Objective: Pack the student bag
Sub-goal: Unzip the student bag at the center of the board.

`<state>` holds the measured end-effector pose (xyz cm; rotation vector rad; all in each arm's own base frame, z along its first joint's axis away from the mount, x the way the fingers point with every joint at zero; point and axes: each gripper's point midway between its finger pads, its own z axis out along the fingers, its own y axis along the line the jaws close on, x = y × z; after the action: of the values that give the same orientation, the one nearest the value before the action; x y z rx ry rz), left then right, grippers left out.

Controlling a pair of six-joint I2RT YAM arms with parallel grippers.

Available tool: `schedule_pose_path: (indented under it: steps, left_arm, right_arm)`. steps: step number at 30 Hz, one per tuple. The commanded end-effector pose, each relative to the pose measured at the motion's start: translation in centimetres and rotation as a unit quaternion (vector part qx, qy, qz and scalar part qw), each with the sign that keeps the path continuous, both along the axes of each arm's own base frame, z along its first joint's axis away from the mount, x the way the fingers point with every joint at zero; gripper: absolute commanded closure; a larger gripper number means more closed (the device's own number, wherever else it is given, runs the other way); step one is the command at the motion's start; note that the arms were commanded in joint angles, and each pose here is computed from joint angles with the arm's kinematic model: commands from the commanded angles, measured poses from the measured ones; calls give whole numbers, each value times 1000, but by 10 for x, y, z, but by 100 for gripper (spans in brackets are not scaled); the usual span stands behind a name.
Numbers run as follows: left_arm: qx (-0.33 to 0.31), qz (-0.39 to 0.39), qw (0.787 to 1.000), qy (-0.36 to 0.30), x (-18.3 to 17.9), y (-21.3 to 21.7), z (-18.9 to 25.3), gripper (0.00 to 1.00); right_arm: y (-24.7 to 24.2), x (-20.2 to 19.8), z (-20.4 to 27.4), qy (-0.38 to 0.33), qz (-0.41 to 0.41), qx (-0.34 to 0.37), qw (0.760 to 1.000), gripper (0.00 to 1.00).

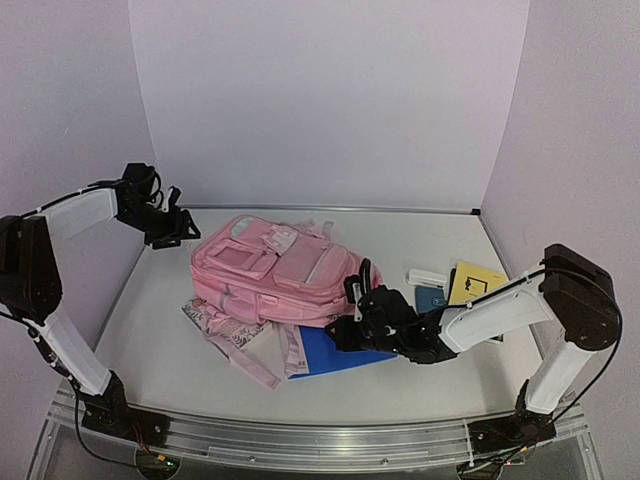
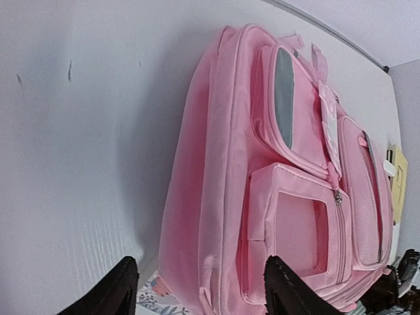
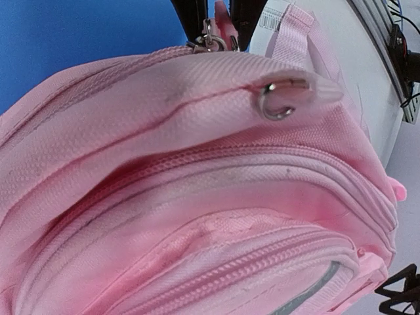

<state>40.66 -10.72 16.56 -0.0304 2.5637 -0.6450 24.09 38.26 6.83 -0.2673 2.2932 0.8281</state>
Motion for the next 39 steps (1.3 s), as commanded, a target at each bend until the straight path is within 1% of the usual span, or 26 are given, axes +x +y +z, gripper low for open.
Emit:
schedule_pose_path:
  steps: [1,2,3,5,7,8,11,12,16,19,23,30,39]
  left_arm:
    - [81,-80,980,-161,-8,-39,66,24]
    - [98,-101,974,-179,-16,-52,71,22]
    - [101,-126,967,-197,-26,-67,75,20]
    - [82,-176,954,-227,-49,-95,84,17]
    - [51,-241,933,-263,-78,-129,93,11]
    - [39,-267,922,-278,-91,-144,93,10]
    - [20,-326,890,-320,-125,-183,88,10]
    - [20,-337,882,-329,-132,-192,85,10]
    - [29,-369,867,-334,-145,-226,66,13]
    - [36,-397,852,-341,-154,-254,56,15]
    - [40,-427,833,-349,-164,-285,46,20]
    - [44,-451,816,-359,-169,-317,36,35]
    - [42,-472,810,-345,-177,-337,23,56]
  right_arm:
    - [22,-6,51,-35,53,68,996,100]
    - [23,-7,54,-37,55,73,995,100]
    - [23,-6,57,-40,55,77,995,100]
    - [22,-6,61,-44,54,83,994,100]
    - [20,-7,64,-47,52,88,994,100]
    - [19,-7,65,-48,50,90,994,100]
    - [14,-6,67,-51,41,94,993,100]
    - [13,-7,68,-51,39,96,993,100]
    - [11,-7,69,-50,35,106,992,100]
    - [11,-8,68,-47,35,109,992,100]
    - [10,-9,67,-44,33,112,992,100]
    - [10,-8,71,-46,31,117,992,100]
    - [7,-6,76,-53,22,120,991,100]
